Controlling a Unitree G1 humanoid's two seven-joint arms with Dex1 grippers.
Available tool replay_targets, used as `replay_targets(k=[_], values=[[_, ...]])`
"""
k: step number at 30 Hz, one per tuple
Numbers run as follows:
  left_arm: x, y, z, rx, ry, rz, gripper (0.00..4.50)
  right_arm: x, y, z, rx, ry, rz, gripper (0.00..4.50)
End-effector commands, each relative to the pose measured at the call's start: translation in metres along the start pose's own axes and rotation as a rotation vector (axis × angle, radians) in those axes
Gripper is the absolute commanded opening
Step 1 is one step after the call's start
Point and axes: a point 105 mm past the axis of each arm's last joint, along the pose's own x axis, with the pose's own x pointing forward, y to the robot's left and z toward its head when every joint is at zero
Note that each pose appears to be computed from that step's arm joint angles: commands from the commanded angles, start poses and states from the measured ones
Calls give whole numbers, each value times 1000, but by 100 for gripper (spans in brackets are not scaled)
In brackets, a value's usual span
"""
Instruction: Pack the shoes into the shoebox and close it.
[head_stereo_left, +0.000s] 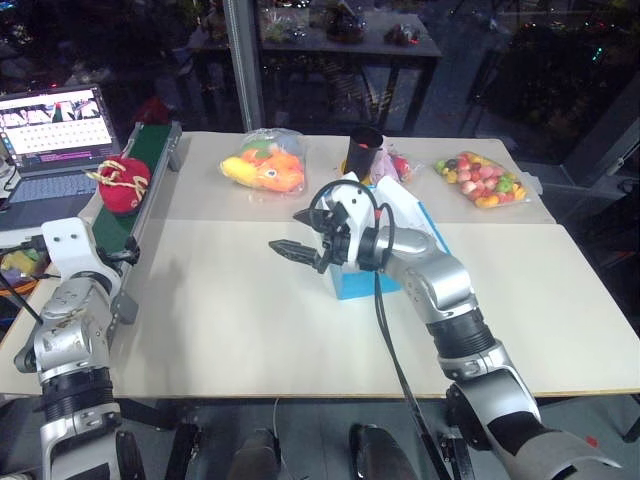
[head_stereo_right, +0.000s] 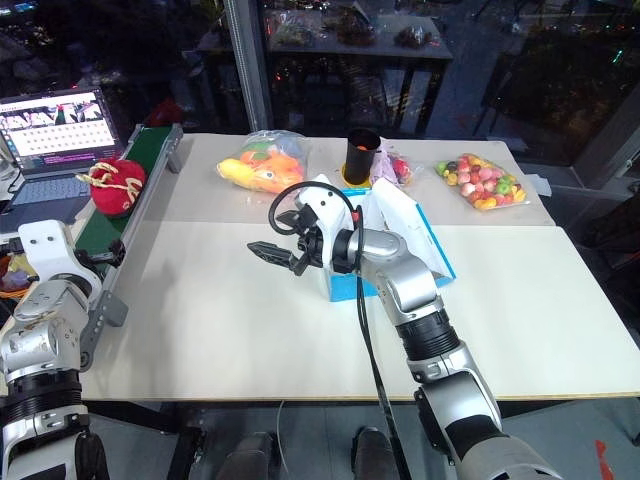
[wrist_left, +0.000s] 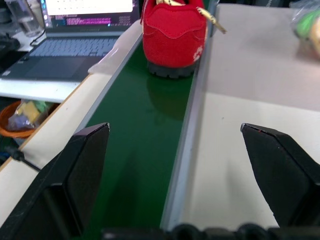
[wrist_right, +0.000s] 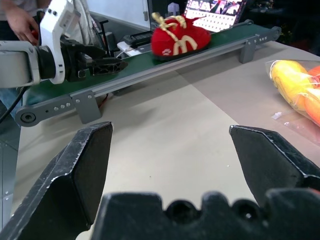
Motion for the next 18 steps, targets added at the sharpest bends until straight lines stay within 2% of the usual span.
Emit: replay_targets(k=[1,18], values=[[4,2,14,6,-57,1,450,-4,1,11,-32,-29,-8,440],[7,12,4,-4,-44,40,450,-20,-10,1,-35,35,-68,440]])
